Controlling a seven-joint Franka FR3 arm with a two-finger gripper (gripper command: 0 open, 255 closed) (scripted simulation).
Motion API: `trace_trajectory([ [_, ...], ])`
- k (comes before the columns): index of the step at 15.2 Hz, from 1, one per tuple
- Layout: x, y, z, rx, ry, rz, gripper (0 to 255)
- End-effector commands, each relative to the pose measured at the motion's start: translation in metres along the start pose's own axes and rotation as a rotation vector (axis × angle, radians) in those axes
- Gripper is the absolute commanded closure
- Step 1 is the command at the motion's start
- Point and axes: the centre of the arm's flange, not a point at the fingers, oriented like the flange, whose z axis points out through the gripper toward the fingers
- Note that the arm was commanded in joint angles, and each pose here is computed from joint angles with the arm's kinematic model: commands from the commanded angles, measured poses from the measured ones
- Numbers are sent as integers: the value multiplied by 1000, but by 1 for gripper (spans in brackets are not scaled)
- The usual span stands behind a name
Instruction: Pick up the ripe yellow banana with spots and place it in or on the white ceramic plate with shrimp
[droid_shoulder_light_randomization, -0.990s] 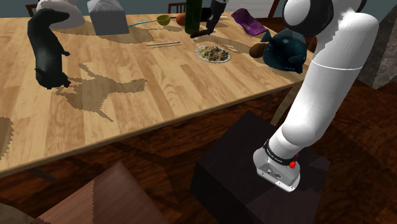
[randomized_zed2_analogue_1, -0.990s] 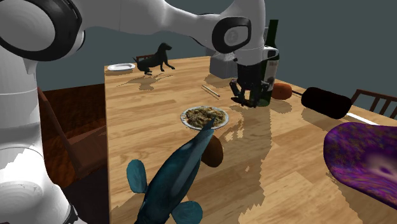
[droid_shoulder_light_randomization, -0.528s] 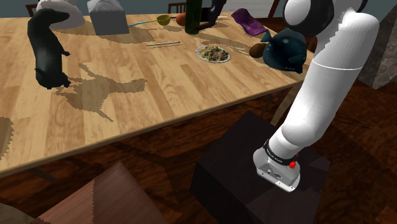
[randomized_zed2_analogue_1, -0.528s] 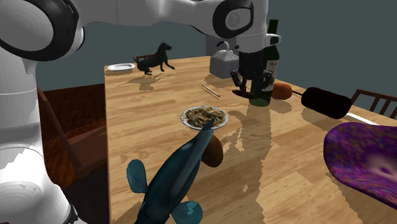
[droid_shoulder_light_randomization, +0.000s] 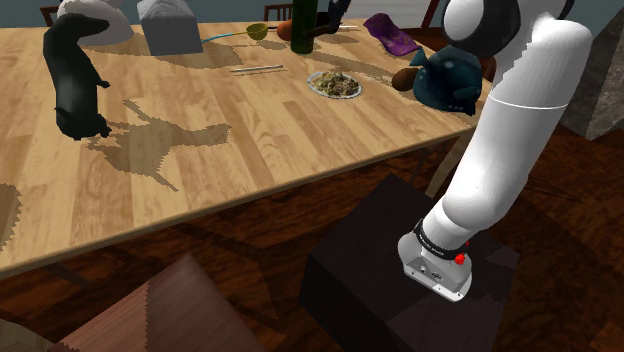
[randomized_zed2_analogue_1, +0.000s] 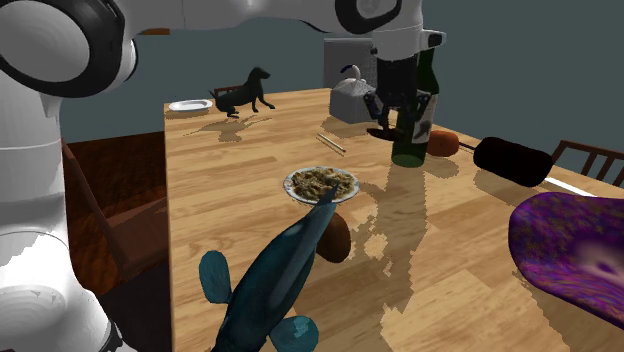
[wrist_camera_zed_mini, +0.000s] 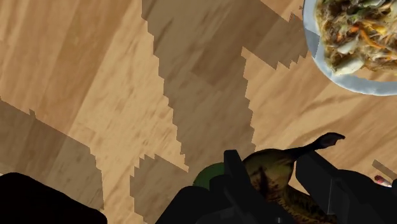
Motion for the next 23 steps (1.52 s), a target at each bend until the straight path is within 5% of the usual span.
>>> trace_trajectory([
  [1,-10,-7,-8,0,0,0,255],
  [13,-118,-108,-37,0,0,0,255],
  [23,-128,-113,15,0,0,0,255],
])
